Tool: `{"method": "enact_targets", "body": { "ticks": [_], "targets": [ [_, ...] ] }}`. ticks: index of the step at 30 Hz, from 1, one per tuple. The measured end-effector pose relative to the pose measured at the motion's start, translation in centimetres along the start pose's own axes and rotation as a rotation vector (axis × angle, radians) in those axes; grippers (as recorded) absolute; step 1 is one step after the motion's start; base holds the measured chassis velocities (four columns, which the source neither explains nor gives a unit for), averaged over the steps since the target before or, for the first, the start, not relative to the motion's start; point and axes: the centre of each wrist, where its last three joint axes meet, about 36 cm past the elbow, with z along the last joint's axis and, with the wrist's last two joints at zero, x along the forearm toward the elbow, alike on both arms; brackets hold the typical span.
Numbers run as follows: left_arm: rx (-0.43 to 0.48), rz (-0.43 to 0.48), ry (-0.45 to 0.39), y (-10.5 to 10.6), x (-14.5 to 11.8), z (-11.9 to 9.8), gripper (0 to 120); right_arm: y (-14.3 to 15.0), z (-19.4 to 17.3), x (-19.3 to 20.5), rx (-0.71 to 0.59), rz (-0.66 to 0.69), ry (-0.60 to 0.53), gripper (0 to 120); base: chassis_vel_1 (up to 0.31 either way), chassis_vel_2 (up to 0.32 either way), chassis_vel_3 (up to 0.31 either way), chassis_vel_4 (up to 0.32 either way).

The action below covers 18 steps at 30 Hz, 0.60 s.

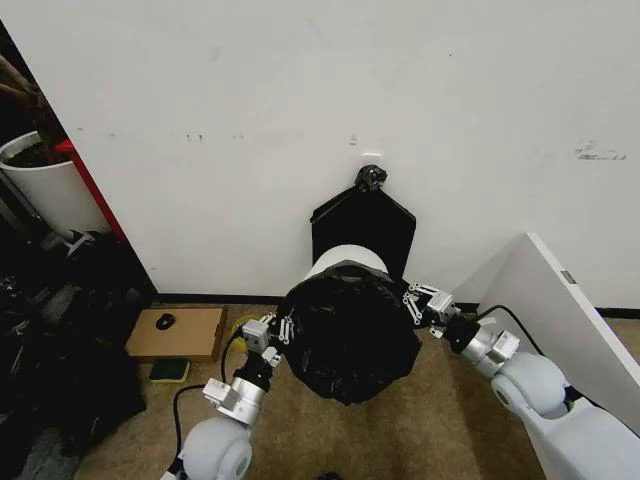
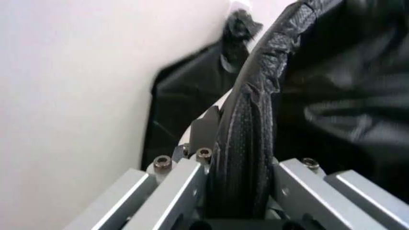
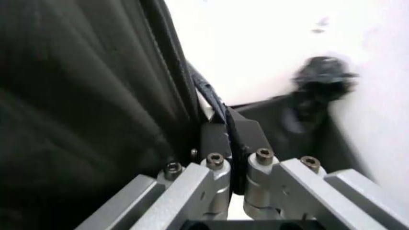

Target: Place the garbage bag over the trash bin.

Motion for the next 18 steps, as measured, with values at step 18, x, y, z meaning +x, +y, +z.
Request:
{"method": "enact_targets", "body": {
  "ticks": [18],
  "targets": [
    [0.1,-0.032,0.1,1.7,-2.0,0.7,0,2.5,0.3,-2.0,-0.109,0.214,-0.001,39,0.0,0.0,0.0,0.0]
  ]
}}
